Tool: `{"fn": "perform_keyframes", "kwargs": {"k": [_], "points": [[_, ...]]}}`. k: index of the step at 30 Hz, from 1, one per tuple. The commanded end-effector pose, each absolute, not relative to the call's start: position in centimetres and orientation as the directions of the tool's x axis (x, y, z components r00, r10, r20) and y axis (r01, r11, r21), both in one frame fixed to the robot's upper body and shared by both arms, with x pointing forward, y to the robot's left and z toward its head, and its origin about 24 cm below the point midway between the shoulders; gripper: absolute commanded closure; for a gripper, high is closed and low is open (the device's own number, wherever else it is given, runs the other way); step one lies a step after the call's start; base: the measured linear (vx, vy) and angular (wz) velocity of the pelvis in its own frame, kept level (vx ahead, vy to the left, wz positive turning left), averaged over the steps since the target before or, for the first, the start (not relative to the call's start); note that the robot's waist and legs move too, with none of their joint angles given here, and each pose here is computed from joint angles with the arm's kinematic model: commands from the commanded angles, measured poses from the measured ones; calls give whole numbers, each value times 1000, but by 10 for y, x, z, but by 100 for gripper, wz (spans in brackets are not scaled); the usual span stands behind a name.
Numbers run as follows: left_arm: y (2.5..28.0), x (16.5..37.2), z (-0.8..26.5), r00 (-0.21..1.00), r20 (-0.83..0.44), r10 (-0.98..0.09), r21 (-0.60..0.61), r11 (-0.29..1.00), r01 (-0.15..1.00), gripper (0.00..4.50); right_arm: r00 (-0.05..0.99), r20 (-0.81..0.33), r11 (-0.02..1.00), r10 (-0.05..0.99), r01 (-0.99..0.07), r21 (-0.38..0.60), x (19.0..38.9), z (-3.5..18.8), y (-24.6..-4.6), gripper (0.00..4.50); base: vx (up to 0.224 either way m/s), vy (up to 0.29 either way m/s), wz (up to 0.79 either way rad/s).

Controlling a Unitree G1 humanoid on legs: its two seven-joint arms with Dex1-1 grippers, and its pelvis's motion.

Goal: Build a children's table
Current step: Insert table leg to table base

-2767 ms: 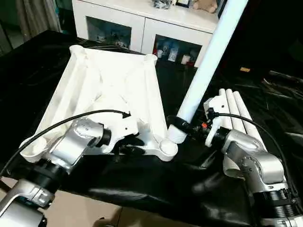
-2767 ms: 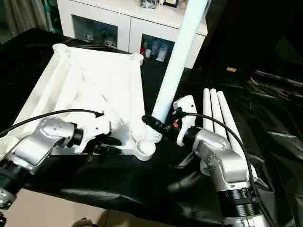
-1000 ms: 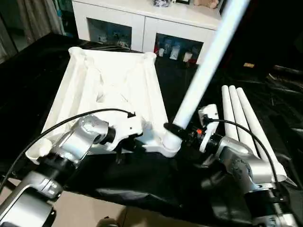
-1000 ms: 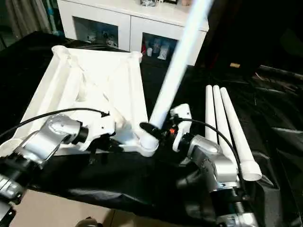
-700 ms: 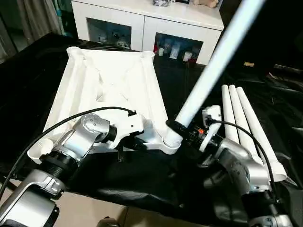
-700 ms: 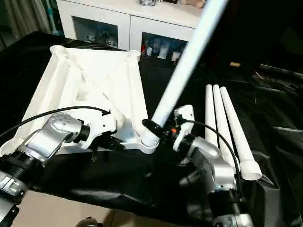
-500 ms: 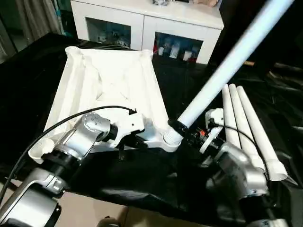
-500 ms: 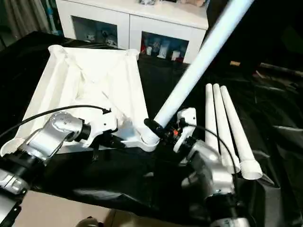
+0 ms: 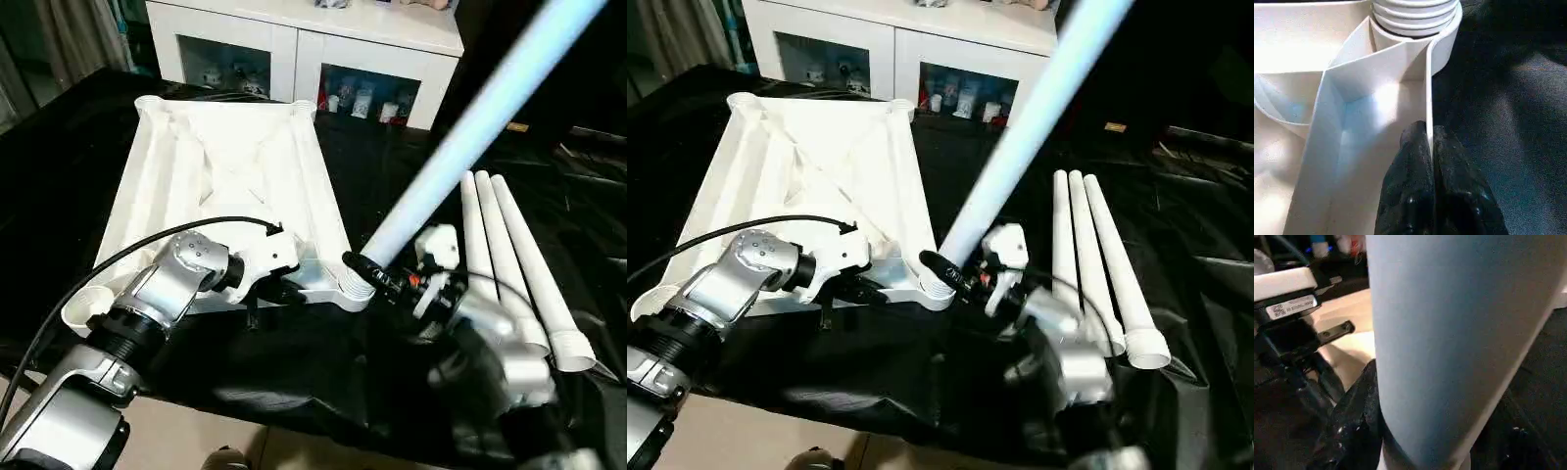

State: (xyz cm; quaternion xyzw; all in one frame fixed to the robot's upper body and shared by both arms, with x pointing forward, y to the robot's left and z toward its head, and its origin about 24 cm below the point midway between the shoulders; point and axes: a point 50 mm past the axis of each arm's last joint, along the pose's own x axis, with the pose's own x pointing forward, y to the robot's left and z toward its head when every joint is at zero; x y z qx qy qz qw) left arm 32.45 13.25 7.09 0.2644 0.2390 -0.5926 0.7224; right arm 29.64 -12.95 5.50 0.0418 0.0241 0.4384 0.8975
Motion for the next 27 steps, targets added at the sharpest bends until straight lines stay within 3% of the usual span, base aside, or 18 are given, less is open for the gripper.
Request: {"fn": "perform_keyframes", "kwargs": {"k": [1, 8, 11, 19, 27], "points": [[137, 331, 82, 242, -645, -725, 159, 182, 970, 450, 568, -162, 590, 807, -787, 183, 284, 24, -132, 264, 0, 0, 0], [135, 328, 81, 220, -642, -735, 150, 162, 975, 450, 493, -220, 533, 842, -823, 196, 291, 25, -138, 264, 0, 0, 0], [134, 326, 80, 210, -641, -738, 147, 150, 978, 450, 413, -259, 469, 873, -856, 216, 286, 23, -138, 264, 0, 0, 0], [132, 325, 80, 197, -636, -746, 147, 133, 980, 450, 352, -311, 422, 883, -886, 194, 282, 17, -139, 264, 0, 0, 0], [129, 316, 80, 106, -623, -775, 121, 38, 992, 450, 258, -355, 347, 898, -913, 214, 272, 7, -137, 264, 0, 0, 0]]}}
